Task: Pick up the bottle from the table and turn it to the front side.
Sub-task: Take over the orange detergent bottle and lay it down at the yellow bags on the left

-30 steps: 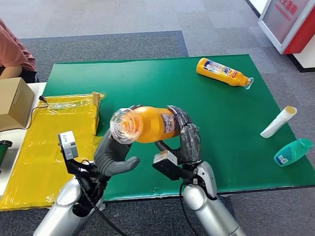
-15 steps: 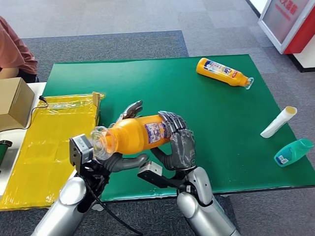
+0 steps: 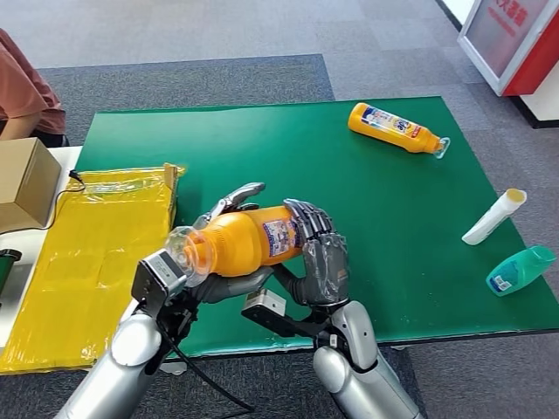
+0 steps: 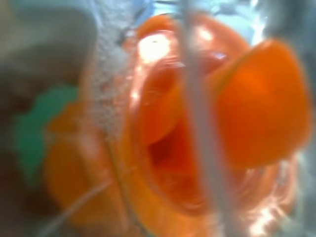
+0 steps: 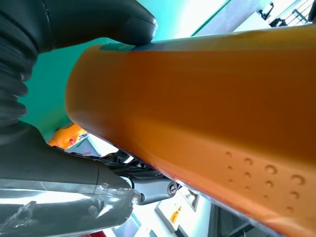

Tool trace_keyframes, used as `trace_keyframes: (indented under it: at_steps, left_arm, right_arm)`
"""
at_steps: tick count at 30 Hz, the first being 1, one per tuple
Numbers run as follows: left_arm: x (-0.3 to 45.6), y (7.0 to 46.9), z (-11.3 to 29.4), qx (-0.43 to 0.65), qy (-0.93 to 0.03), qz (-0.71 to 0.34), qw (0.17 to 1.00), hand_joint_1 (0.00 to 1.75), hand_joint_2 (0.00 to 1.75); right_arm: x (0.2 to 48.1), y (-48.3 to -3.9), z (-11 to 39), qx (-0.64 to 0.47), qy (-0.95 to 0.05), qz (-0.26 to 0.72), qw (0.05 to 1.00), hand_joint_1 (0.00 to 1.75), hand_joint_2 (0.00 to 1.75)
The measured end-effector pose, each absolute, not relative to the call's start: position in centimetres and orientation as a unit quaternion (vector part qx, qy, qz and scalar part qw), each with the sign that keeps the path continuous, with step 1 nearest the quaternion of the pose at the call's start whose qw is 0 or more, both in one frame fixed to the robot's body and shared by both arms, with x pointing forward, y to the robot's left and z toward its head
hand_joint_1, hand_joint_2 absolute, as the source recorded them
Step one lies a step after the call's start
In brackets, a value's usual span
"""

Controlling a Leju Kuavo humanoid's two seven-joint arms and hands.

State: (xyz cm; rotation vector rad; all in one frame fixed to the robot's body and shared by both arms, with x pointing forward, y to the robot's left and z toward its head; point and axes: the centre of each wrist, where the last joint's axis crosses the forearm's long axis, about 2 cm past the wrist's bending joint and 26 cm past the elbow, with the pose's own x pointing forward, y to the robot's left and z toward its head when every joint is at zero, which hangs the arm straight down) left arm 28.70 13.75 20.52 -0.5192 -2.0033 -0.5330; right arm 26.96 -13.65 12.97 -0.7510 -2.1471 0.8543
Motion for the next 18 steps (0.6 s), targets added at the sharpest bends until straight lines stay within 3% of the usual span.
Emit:
trace_keyframes:
  at_steps: [10, 14, 18]
  left_arm:
    - [28.67, 13.76, 20.57, -0.230, -0.818, -0.210, 0.483, 1.75, 1.75]
    - [28.44, 13.80, 20.49, -0.219, -0.825, -0.204, 0.480, 1.75, 1.75]
    - [27.70, 14.21, 20.31, -0.124, -0.861, -0.192, 0.455, 1.75, 1.75]
  right_arm:
    - [26.64, -13.64, 12.81, -0.284, -0.829, 0.321, 0.359, 1.75, 1.75]
    - [26.26, -13.70, 12.69, -0.265, -0.829, 0.306, 0.386, 0.00, 1.75]
    - [26.31, -14.24, 12.56, -0.207, -0.820, 0.275, 0.457, 0.00, 1.75]
